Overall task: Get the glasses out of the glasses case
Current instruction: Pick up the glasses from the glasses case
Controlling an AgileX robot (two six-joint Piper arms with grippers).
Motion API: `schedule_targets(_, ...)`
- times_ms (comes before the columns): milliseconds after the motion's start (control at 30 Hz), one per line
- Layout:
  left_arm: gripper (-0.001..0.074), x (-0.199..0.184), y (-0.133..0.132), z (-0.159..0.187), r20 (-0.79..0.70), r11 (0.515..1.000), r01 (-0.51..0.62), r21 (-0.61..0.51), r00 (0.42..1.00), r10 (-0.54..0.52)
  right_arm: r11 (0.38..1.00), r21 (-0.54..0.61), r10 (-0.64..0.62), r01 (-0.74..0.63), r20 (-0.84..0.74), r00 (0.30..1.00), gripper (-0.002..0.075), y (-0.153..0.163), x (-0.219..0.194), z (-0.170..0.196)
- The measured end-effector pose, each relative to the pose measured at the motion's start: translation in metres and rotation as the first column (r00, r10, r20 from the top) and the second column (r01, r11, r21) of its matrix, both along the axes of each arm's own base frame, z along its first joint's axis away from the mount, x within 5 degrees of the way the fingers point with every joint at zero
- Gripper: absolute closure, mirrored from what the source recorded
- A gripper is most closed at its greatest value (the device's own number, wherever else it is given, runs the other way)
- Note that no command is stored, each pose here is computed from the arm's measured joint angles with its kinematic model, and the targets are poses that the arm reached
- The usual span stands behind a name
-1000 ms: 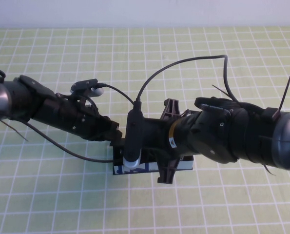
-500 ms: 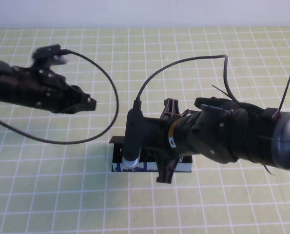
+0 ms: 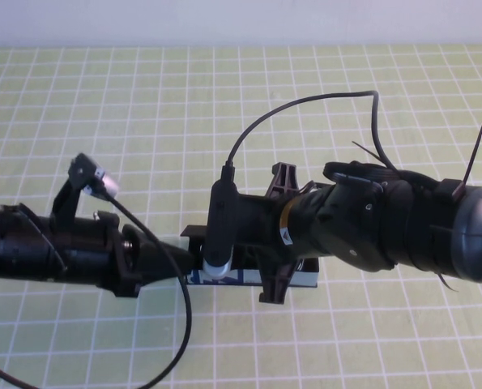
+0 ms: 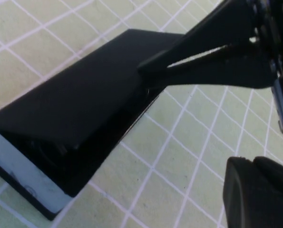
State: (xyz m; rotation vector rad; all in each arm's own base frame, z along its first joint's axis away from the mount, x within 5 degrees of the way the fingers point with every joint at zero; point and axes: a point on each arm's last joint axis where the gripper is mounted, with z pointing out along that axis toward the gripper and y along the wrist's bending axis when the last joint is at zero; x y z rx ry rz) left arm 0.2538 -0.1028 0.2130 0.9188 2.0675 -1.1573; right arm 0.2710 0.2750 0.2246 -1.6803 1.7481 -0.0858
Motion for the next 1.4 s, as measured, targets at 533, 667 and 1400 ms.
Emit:
schedule_targets(533,0.0739,0.031,-0.002,-0.064,-0.003,0.994,-0.105,-0.036,0.994,0.105,1.0,0.028,0.006,-0.006,0.019,1.0,0.0732,0.002,0.001,0.002)
schedule_targets(667,0.0739,0.037,-0.001,-0.077,-0.003,0.991,-0.134,-0.032,0.991,0.133,0.999,0.034,0.003,-0.004,0.016,1.0,0.0732,0.002,0.001,0.002)
schedule_targets(1400,0.0739,0.043,-0.002,-0.083,-0.024,0.987,-0.147,-0.058,0.989,0.146,0.888,0.188,-0.27,0.419,-0.525,0.807,0.072,-0.004,-0.034,0.031)
